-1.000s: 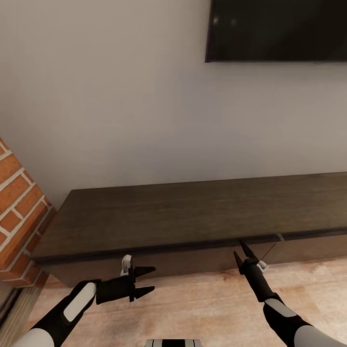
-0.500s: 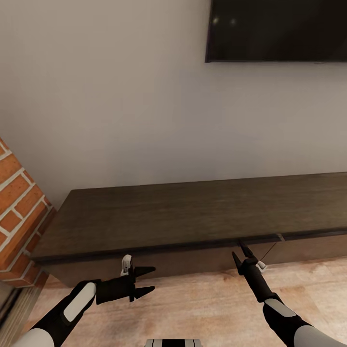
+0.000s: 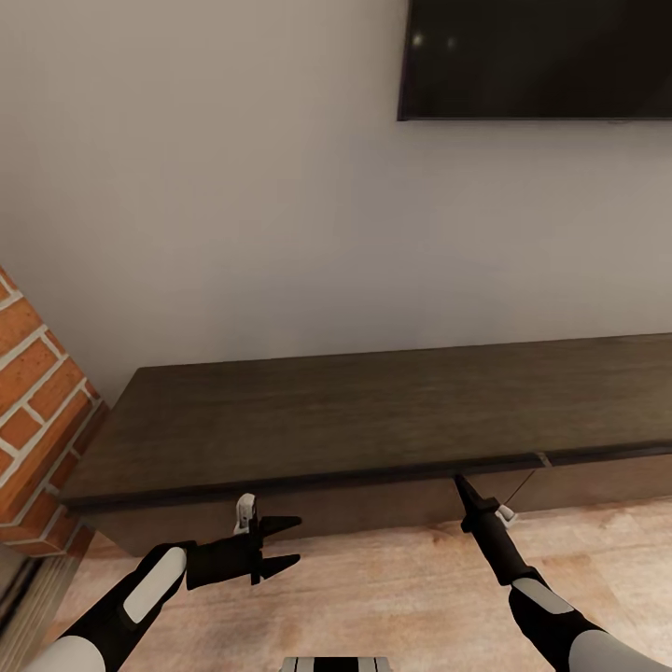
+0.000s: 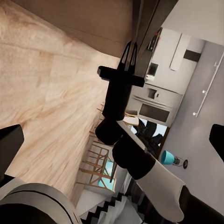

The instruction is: Place each of the two pumpkins and all three candles from the living room inside a cabinet in the living room (use any cabinet), then make sure every cabinet is closed, and position the cauldron so it is next to a table in the living room.

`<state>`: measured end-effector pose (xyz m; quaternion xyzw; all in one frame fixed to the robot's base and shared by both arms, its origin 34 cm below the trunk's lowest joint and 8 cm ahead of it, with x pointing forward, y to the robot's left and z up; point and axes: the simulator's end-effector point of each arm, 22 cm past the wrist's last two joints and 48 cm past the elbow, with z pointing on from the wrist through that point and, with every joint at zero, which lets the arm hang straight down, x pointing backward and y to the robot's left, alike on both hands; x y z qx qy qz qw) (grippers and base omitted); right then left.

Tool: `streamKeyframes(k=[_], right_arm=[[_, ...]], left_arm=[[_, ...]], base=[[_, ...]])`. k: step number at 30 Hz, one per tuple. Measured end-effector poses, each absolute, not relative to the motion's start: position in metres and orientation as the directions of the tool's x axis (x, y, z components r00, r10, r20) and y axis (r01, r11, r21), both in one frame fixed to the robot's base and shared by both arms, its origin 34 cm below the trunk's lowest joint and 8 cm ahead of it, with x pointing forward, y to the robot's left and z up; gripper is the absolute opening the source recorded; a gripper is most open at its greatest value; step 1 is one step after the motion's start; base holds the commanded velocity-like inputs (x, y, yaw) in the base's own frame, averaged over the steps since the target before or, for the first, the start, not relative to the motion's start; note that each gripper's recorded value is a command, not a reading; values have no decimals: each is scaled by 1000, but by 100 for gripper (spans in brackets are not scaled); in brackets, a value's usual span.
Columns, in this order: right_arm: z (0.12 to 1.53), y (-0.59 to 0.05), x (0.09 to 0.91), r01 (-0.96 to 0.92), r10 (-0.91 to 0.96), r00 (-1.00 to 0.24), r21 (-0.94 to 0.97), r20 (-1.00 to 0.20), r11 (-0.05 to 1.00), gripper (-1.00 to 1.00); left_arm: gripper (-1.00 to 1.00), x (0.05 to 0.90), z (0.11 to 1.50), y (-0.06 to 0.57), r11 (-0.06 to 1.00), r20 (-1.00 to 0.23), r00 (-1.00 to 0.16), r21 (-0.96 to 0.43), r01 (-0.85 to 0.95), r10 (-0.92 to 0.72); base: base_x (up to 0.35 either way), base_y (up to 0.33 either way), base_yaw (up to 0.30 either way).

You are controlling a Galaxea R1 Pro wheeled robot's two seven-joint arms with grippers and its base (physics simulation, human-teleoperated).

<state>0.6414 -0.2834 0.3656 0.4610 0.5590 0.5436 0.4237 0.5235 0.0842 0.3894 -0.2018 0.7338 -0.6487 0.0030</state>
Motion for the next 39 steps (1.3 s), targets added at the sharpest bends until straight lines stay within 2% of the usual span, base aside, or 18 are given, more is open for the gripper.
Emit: streamKeyframes(k=[14,30,39], right_arm=[[366,-284,641,54,975,-221,998,21,-9,-100],[365,-288,641,51,978,-208,999,18,-8,-100],[366,-288,640,49,978,-208,999,17,-7,-100]], left_arm=[[100,523,390,83,78,257,-920,-953,-292,-297],[100,523,389,83,79,257,-920,-953,-292,-297],[100,523,389,83,78,257,-920,-953,-291,-297]], base=[[-5,0,0],[-120,0,0],[-16,0,0]])
